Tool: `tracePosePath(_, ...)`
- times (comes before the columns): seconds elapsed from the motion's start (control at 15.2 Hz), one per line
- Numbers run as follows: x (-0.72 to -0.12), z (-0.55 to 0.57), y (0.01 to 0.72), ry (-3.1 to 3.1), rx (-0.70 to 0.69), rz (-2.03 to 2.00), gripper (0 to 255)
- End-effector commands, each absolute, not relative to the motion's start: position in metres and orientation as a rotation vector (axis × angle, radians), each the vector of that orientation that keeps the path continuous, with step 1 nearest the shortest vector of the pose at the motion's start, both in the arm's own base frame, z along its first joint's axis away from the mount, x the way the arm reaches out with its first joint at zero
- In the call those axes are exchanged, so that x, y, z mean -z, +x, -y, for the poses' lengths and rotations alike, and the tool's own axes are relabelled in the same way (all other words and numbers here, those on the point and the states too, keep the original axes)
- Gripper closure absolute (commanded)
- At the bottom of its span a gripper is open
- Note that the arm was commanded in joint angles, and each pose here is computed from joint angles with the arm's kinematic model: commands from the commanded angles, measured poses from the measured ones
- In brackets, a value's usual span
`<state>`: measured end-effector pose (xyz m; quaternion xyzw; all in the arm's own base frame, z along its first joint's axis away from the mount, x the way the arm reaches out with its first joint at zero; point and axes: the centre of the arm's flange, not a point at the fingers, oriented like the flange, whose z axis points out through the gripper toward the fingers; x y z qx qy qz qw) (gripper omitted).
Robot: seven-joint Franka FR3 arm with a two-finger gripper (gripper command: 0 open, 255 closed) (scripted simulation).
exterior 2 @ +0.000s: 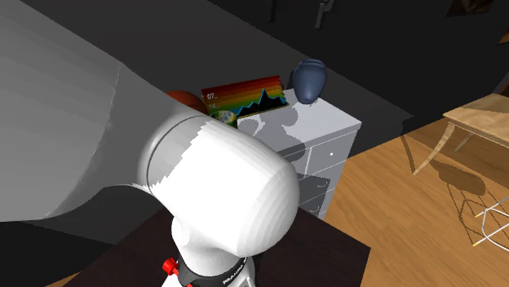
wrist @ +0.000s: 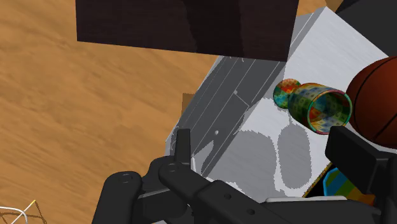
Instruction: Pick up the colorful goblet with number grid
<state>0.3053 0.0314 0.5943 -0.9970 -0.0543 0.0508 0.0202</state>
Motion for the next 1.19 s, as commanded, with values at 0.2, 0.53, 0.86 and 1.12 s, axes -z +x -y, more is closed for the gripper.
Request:
tracePosePath(0.2,-0.563,-0.055,0.309,-3.096,-0.147,0.165,0)
tracePosePath(0.53,-0.511,-0.095,0.316,-3.102,-0.13,0.159,0)
tracePosePath(0.86,-0.458,-0.134,0.323,-3.108,-0.113,0.153,0)
tracePosePath(1.12,-0.416,-0.166,0.33,-3.113,-0.099,0.148,0)
